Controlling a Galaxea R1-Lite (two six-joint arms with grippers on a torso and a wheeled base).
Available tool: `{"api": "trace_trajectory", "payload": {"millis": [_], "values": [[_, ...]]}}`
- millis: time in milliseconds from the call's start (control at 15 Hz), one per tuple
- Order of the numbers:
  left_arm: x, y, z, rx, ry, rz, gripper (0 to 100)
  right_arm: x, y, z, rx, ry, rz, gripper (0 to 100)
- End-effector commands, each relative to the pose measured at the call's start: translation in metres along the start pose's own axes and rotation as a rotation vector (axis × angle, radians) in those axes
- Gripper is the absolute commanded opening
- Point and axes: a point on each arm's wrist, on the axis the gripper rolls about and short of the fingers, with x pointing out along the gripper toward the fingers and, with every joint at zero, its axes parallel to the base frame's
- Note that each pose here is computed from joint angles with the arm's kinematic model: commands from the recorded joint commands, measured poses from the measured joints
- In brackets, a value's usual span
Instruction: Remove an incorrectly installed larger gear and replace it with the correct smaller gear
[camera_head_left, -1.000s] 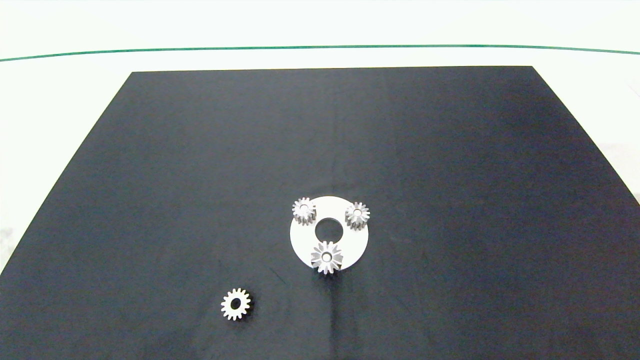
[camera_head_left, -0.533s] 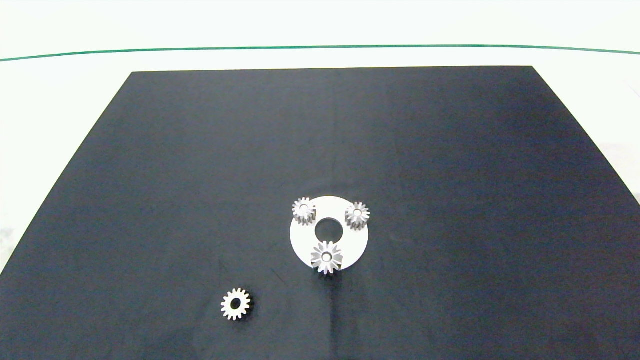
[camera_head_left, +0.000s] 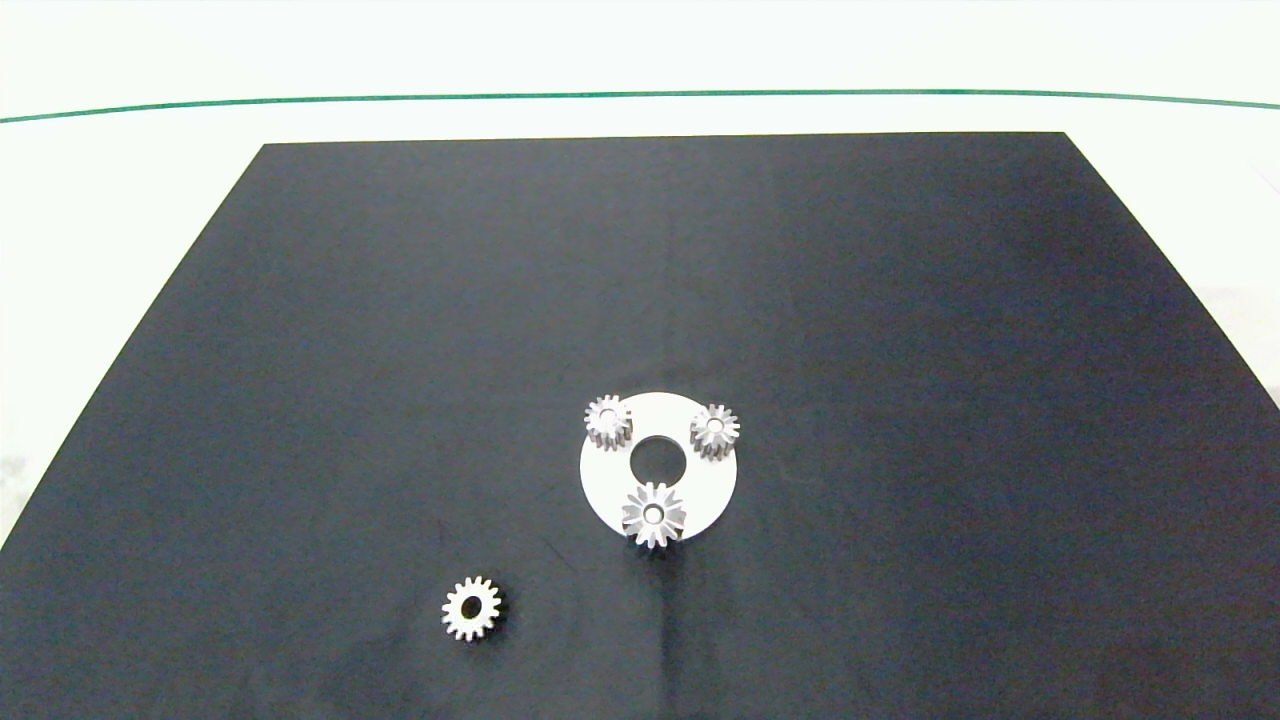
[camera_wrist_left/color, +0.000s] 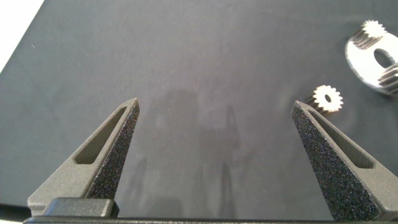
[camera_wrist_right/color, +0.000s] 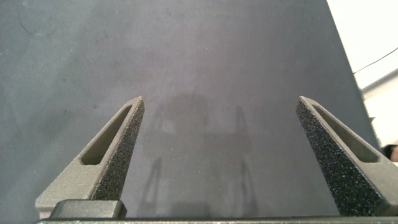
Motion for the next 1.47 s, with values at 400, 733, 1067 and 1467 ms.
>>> {"api": "trace_trajectory", "payload": {"millis": [400,733,1067,1467], "values": [[0.036,-0.03,0.14,0.021,0.361,0.056,100,0.053,-0.011,0.114,-0.036,0.351,0.04,100],[0.097,-0.047,0.205,0.05,0.606,0.097,100,0.109,-0.008,0.158,-0.109,0.56,0.136,100],[0.151,-0.052,0.215,0.06,0.807,0.137,100,0.15,0.003,0.178,-0.23,0.779,0.192,100],[0.179,-0.052,0.204,0.074,0.9,0.149,100,0.195,0.017,0.167,-0.274,0.95,0.221,100]]}}
